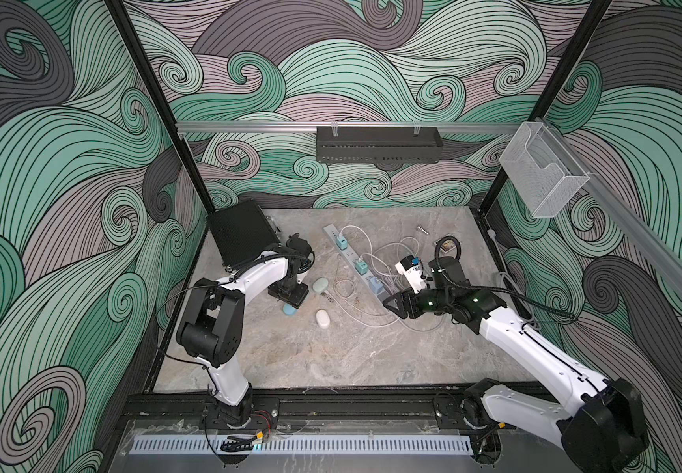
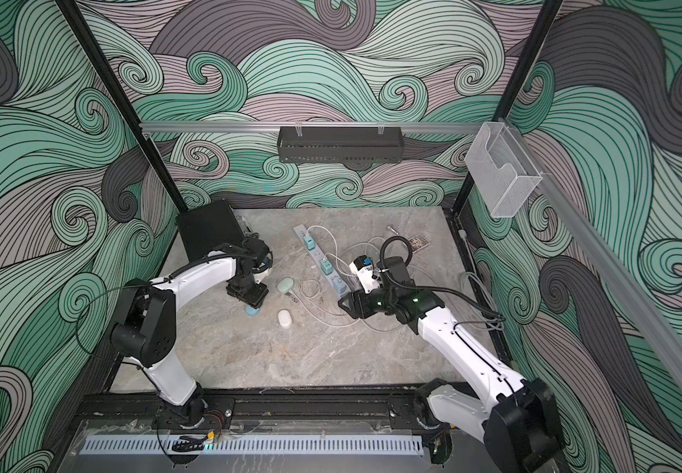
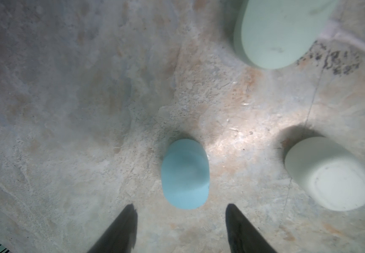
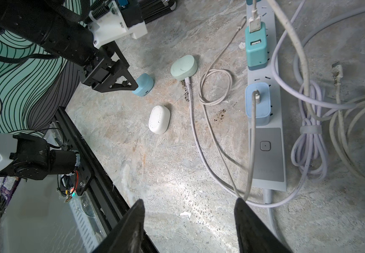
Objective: Charge the bluetooth headset
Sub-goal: Pick up the bluetooth headset from the center of the board, then pick up the charging cable from the center of the board, then place the charging cable at the center of the board.
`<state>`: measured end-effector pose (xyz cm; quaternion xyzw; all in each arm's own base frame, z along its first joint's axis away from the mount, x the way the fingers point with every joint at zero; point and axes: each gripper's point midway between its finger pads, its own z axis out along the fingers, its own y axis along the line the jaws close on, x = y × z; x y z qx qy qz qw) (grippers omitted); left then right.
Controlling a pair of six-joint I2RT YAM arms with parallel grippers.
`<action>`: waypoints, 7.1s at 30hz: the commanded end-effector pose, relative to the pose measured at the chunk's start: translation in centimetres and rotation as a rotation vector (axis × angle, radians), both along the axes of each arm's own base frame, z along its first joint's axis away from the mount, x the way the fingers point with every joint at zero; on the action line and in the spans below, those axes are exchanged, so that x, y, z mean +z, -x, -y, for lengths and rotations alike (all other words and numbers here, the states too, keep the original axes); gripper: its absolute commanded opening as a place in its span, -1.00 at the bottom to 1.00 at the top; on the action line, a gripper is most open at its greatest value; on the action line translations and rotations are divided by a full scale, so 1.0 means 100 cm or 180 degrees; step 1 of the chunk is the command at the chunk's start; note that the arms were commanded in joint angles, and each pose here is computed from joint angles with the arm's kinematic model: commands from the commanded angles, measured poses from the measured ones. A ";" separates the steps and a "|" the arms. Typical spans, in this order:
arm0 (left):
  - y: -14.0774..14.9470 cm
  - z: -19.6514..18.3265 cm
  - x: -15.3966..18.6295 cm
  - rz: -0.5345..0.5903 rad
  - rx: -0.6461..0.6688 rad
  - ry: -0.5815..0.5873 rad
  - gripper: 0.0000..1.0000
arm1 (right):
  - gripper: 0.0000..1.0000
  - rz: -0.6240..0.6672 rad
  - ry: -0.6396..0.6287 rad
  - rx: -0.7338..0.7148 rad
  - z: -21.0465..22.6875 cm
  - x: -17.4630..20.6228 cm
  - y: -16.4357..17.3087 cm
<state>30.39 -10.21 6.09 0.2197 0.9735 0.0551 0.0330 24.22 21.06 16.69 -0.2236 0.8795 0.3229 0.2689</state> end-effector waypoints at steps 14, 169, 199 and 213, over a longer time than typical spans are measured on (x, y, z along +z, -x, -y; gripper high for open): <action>-0.007 -0.005 -0.023 -0.0217 0.0245 0.0077 0.27 | 0.29 -0.0127 -0.0070 0.0019 -0.001 0.000 0.006; 0.004 0.012 0.106 0.1123 0.1271 0.2703 -0.41 | -1.00 -0.0317 0.1351 -0.1423 -0.145 -0.137 -0.175; 0.005 0.013 0.105 0.1098 0.1204 0.2727 -0.43 | -1.00 0.0061 0.0832 0.0734 -0.147 -0.120 -0.061; 0.004 0.014 0.103 0.1081 0.1197 0.2737 -0.43 | -0.16 0.0031 0.0806 0.0609 -0.154 -0.112 -0.070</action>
